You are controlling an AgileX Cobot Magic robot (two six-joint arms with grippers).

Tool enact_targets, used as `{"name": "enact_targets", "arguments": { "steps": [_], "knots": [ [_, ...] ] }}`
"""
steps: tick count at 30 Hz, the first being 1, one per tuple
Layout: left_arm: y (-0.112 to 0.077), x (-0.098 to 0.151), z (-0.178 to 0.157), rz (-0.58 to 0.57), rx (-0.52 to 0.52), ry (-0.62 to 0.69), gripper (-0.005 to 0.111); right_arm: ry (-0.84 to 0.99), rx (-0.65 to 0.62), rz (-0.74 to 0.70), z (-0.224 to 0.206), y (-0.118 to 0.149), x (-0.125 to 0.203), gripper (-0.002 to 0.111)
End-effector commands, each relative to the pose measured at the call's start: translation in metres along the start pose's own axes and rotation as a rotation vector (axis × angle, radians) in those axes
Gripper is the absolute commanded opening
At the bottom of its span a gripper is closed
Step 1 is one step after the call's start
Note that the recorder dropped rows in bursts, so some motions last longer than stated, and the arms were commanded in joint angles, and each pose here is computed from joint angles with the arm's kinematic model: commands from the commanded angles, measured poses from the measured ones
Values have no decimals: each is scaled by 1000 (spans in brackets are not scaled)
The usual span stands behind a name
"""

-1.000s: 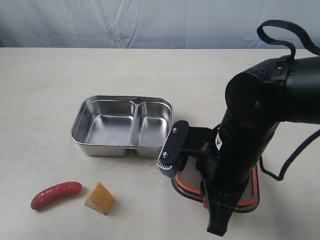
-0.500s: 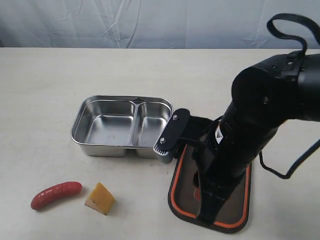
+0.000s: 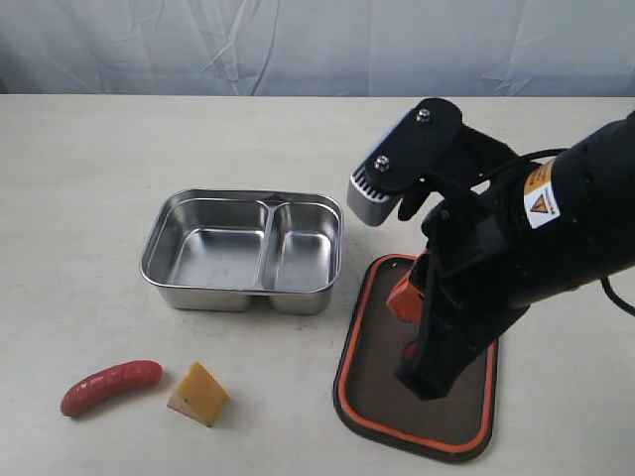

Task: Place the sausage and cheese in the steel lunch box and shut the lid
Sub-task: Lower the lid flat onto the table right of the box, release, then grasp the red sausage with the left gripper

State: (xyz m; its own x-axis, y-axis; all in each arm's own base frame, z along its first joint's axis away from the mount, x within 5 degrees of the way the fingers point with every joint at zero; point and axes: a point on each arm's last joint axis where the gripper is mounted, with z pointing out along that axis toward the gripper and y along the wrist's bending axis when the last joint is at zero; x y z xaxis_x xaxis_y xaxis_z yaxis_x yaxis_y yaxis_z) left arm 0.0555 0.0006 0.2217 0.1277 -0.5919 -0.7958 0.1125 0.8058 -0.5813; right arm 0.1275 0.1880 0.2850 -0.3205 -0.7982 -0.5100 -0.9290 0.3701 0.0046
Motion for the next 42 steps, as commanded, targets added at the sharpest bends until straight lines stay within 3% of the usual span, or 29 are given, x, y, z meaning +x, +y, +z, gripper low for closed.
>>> {"name": "enact_targets", "arguments": {
  "steps": [1, 3, 7, 10, 12, 14, 18, 20, 23, 26, 29, 33, 42],
  "knots": [
    [-1, -2, 0, -176, -3, -5, 0, -23, 5, 1, -5, 1, 1, 0],
    [-3, -13, -1, -232, 8, -98, 0, -22, 7, -1, -5, 1, 1, 0],
    [-19, -40, -4, -233, 66, -193, 0, -25, 14, -6, -5, 0, 1, 0],
    [-38, -60, 4, -89, 82, -185, 0, -21, 27, -19, -5, -1, 1, 0],
    [-55, -71, 21, 45, 66, -62, 0, -19, 31, -22, -5, -1, 1, 0],
    [-66, -76, 45, 206, 7, 155, 0, -24, 32, -22, -5, -1, 1, 0],
    [-69, -71, 93, 465, -116, 590, 0, -19, 46, -36, -5, -2, 1, 0],
    [-65, -64, 113, 491, -177, 766, 0, -15, 44, -35, -5, -2, 2, 0],
    [-58, -50, 133, 465, -225, 918, 0, 0, 41, -37, -5, -2, 3, 0],
    [-46, -28, 143, 528, -196, 1104, 0, 3, 44, -41, -5, -2, 3, 0],
    [-40, -1, 145, 612, -7, 1355, 0, 5, 48, -44, -5, -3, 3, 0],
    [-37, 31, 148, 553, 214, 1446, 0, 8, 51, -45, -5, -3, 4, 0],
    [-20, 55, 152, 522, 210, 1564, 0, 13, 49, -43, -5, -3, 4, 0]
  ]
}}
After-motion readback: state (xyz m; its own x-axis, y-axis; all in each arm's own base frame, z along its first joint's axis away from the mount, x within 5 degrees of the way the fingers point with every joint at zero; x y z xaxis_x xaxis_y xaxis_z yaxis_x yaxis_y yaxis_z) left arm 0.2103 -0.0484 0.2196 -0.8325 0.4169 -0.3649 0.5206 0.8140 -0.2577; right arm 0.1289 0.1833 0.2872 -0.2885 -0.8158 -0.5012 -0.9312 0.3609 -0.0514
